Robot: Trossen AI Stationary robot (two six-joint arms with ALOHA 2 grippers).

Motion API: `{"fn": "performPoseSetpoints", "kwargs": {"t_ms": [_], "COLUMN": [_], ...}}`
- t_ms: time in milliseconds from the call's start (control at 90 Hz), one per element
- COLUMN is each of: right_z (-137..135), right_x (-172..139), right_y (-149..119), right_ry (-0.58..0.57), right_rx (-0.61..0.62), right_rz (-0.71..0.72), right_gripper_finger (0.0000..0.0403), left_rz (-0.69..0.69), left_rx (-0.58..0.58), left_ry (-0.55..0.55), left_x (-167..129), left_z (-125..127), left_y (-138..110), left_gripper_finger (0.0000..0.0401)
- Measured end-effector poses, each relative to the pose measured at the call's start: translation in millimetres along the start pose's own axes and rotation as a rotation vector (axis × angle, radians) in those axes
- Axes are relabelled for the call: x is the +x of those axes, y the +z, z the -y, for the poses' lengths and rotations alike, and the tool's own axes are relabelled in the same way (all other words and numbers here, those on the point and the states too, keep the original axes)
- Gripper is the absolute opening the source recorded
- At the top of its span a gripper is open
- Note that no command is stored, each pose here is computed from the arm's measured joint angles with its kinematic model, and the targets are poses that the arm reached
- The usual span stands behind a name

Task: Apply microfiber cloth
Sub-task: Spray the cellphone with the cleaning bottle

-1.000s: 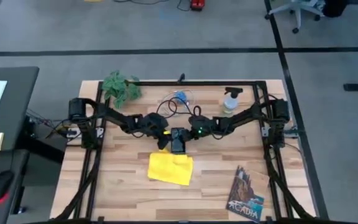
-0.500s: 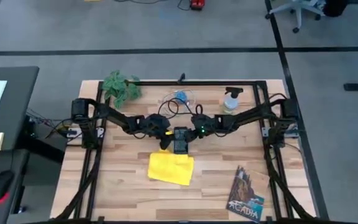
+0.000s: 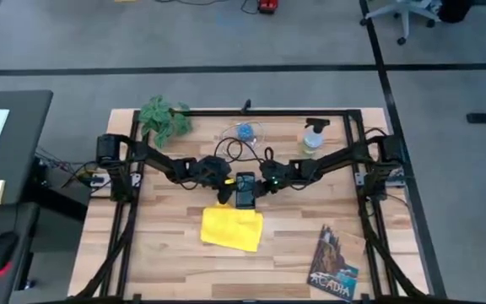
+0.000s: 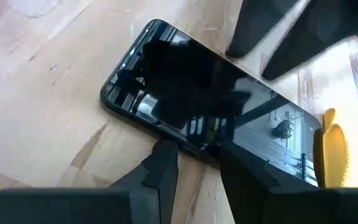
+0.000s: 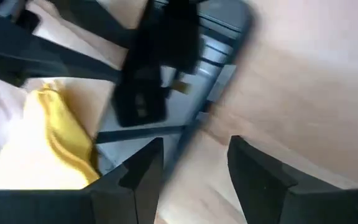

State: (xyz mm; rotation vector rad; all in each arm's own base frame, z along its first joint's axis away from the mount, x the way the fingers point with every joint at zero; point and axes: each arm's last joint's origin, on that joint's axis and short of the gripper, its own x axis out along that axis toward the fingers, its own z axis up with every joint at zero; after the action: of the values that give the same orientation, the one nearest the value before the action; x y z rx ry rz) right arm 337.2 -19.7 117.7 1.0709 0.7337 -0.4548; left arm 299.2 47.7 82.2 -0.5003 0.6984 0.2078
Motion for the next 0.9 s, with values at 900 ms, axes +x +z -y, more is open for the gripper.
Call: {"fn": "performPoseSetpoints", "kwargs": {"t_ms": [900], "right_z": [-9.8], "right_x": [9.2], "right_y": [7.9], "right_ry": [0.110], "right_rx": [0.061], "right_rz": [0.095], "right_gripper_finger": [0.0224], "left_rz": [0.082], "left_rx": [-0.031], "left_ry": [0.001], "left_x": [0.1], "left_z": [1.4], "left_y": [5.8], "left_gripper_finger": [0.0097]}}
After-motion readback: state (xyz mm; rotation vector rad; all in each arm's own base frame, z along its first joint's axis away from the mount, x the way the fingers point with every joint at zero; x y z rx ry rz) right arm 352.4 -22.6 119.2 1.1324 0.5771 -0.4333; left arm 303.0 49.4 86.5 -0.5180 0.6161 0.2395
